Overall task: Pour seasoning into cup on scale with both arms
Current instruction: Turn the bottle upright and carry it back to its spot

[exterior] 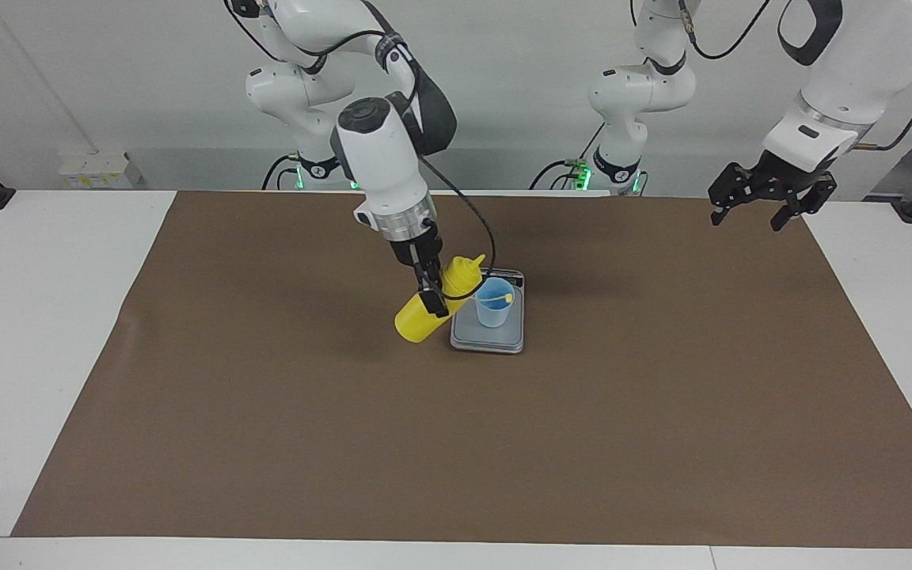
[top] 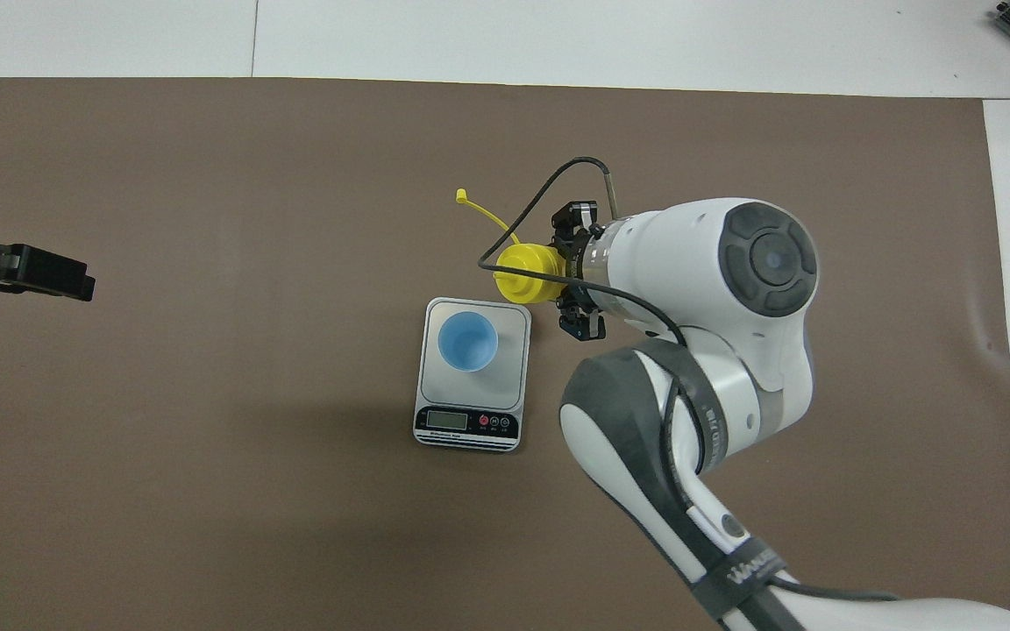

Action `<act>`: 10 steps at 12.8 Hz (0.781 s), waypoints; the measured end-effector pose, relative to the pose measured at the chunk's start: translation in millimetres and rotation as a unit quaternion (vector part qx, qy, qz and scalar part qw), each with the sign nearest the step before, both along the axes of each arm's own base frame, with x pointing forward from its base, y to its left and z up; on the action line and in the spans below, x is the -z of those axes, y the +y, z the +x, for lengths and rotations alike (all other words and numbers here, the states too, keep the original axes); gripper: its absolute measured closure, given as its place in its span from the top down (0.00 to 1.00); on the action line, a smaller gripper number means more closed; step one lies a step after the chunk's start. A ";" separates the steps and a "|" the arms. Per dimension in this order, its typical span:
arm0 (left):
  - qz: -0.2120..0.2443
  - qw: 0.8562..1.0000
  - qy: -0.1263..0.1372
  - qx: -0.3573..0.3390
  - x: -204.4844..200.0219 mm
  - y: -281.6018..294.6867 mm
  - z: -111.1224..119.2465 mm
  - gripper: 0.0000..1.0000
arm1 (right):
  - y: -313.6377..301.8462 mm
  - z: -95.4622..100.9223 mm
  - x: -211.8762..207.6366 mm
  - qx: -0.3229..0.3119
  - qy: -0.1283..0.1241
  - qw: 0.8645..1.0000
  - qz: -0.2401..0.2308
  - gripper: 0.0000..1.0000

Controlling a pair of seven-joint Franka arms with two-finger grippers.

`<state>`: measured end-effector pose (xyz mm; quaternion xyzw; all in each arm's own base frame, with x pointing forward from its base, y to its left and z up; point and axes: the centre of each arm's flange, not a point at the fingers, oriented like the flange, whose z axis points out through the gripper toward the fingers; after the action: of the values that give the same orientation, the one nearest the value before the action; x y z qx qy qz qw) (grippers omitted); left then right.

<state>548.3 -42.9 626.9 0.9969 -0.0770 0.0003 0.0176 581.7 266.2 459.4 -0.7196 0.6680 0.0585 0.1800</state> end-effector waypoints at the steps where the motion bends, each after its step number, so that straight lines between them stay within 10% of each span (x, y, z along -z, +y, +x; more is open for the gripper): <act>1: 0.000 1.000 0.001 0.000 0.8 -0.1 0.0 1.00 | -18.3 3.8 6.6 0.000 0.019 0.999 0.026 0.54; 10: 0.000 1.000 0.004 0.001 3.8 -0.8 -0.3 1.00 | -208.3 -29.8 115.2 -0.035 0.108 0.983 0.144 0.54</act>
<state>548.1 -43.7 623.0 0.9968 -0.0777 -0.0037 0.0176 551.9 58.0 344.1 -0.6988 0.6424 0.2377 0.2060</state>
